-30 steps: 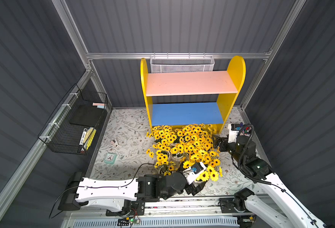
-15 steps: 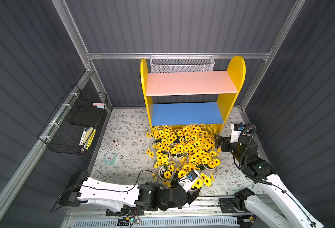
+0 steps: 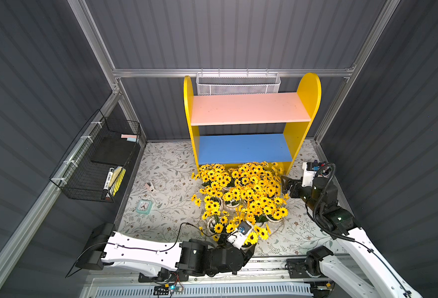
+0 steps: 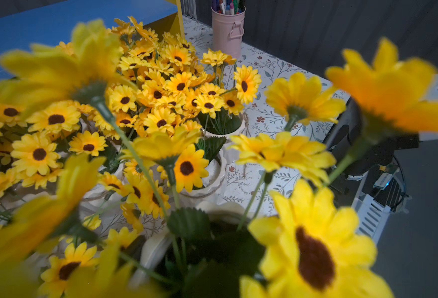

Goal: Take the sunflower pots off the shelves
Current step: Place the sunflower pot at the center of the board.

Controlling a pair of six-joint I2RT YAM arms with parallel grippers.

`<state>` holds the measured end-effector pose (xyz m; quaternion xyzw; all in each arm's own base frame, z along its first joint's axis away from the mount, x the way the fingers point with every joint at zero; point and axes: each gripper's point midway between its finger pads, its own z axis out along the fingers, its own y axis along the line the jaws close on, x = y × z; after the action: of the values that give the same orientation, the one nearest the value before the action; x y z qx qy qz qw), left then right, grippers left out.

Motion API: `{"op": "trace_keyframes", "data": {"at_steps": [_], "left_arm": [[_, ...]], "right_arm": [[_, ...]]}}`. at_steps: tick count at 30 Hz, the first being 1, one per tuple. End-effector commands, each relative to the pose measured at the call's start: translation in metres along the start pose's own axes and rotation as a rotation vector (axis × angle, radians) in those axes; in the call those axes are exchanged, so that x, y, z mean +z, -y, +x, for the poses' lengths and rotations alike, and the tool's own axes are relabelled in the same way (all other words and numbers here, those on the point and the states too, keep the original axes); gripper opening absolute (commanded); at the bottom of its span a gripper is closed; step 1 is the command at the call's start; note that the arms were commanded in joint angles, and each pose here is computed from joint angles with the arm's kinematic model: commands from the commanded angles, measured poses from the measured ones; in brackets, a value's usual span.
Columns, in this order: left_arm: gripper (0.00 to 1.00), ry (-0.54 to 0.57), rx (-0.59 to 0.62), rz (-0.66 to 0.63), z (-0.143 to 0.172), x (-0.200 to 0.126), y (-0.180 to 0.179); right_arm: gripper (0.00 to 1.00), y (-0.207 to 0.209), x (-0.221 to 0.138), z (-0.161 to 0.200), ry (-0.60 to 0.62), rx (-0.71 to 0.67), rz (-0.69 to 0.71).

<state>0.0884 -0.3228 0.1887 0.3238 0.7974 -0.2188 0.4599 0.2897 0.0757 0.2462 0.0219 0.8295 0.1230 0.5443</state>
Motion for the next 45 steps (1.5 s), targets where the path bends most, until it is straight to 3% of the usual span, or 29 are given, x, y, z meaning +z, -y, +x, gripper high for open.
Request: {"op": "trace_keyframes", "data": {"at_steps": [1, 7, 14, 25, 45], "left_arm": [[0.0, 0.044, -0.106, -0.035, -0.004, -0.001, -0.009], [0.0, 0.025, -0.126, -0.076, 0.015, 0.006, -0.018], [0.0, 0.132, -0.167, -0.051, 0.005, 0.02, -0.006], [0.0, 0.187, -0.233, -0.311, 0.029, 0.036, -0.042], [0.0, 0.236, -0.236, -0.428, 0.05, 0.062, -0.067]], "right_arm": [[0.99, -0.001, -0.001, 0.0, 0.009, 0.022, -0.015], [0.99, -0.002, -0.002, 0.001, 0.012, 0.026, -0.025], [0.99, -0.003, -0.001, 0.002, 0.007, 0.027, -0.029], [0.99, -0.004, -0.001, 0.002, 0.009, 0.03, -0.038], [0.99, -0.007, 0.0, 0.003, 0.007, 0.032, -0.053]]}}
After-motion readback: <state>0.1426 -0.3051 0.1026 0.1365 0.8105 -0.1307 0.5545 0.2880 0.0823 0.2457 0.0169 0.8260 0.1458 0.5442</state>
